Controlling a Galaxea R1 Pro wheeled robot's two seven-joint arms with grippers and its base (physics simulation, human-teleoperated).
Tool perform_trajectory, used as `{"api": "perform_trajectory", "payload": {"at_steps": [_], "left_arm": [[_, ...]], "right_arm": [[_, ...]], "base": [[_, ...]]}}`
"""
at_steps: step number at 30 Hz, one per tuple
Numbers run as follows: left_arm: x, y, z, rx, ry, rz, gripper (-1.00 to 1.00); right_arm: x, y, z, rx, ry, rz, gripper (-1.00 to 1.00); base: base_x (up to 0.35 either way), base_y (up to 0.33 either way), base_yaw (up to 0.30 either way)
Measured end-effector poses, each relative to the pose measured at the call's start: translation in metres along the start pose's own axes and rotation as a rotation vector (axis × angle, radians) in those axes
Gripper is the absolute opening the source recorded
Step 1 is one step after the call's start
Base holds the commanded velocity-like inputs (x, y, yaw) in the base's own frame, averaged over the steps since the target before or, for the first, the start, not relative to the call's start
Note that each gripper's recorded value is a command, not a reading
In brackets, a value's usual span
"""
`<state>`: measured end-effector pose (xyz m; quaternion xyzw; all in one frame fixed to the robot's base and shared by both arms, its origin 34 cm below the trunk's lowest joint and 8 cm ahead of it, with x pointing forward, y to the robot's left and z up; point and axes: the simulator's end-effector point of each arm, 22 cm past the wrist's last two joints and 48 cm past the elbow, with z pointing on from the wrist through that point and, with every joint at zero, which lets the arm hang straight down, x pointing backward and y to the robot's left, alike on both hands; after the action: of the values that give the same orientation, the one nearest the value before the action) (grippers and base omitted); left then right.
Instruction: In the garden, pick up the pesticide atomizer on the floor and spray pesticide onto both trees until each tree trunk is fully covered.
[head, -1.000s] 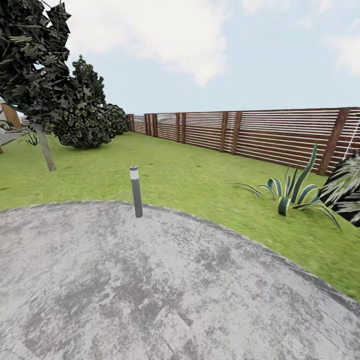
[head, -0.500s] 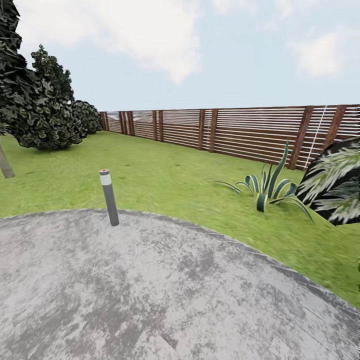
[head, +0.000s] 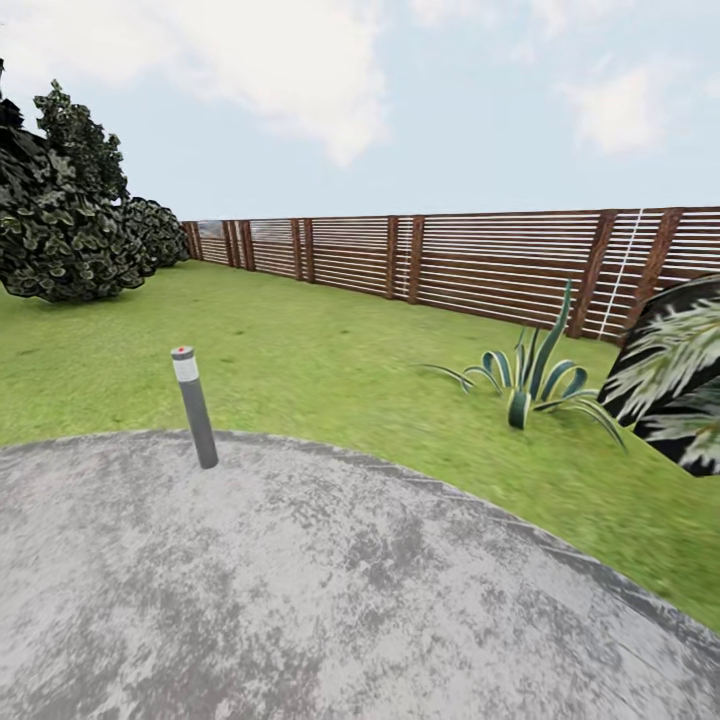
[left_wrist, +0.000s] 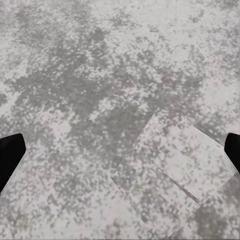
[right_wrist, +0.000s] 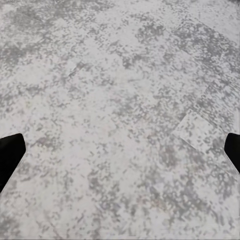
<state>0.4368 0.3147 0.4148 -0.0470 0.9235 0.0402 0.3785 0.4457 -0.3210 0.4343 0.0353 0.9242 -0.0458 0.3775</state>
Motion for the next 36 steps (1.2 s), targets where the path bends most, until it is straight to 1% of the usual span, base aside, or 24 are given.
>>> {"api": "perform_trajectory", "payload": {"at_steps": [4,7,10,36], "left_arm": [[0.000,-0.001,0.000,0.001,0.000,0.000,1.00],[0.001,-0.001,0.000,0.001,0.002,0.000,1.00],[0.001,-0.001,0.000,0.001,0.003,0.000,1.00],[0.001,-0.001,0.000,0.001,0.003,0.000,1.00]], "right_arm": [[-0.002,0.000,0.000,0.000,-0.012,-0.001,1.00],[0.007,-0.001,-0.001,0.003,0.007,0.000,1.00],[0.009,-0.001,-0.001,0.003,0.010,0.001,1.00],[0.010,0.000,-0.001,0.003,0.011,0.002,1.00]], "base": [[0.337,0.000,0.000],[0.337,0.000,0.000],[0.337,0.000,0.000],[0.337,0.000,0.000]]}}
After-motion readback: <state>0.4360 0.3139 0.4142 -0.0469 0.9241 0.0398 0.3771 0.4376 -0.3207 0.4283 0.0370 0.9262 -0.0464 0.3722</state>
